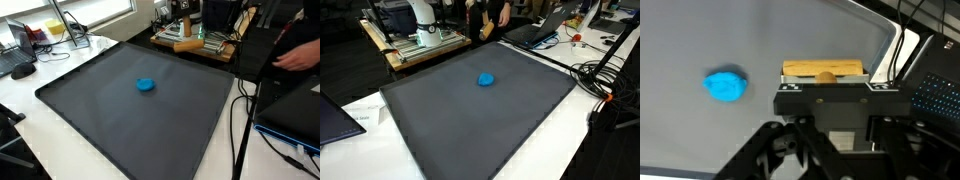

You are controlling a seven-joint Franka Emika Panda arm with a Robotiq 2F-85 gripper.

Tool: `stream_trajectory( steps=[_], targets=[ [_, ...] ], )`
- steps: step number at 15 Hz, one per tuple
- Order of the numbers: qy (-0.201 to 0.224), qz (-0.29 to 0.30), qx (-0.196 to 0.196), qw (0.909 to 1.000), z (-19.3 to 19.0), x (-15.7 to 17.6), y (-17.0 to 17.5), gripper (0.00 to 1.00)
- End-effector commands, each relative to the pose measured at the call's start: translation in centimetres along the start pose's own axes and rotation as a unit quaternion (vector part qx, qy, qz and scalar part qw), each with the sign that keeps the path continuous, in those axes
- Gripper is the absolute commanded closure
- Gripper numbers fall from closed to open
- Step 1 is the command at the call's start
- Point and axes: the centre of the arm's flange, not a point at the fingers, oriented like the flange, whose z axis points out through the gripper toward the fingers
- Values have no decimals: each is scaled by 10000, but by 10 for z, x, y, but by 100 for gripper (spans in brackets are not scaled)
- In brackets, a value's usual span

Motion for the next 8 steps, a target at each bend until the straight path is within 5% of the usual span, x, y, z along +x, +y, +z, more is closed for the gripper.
stream_trajectory(
  steps=[1, 8],
  targets=[
    [146, 677, -157, 9975, -51, -10, 11, 78],
    [488, 1699, -1119, 9779, -80, 6, 19, 78]
  ],
)
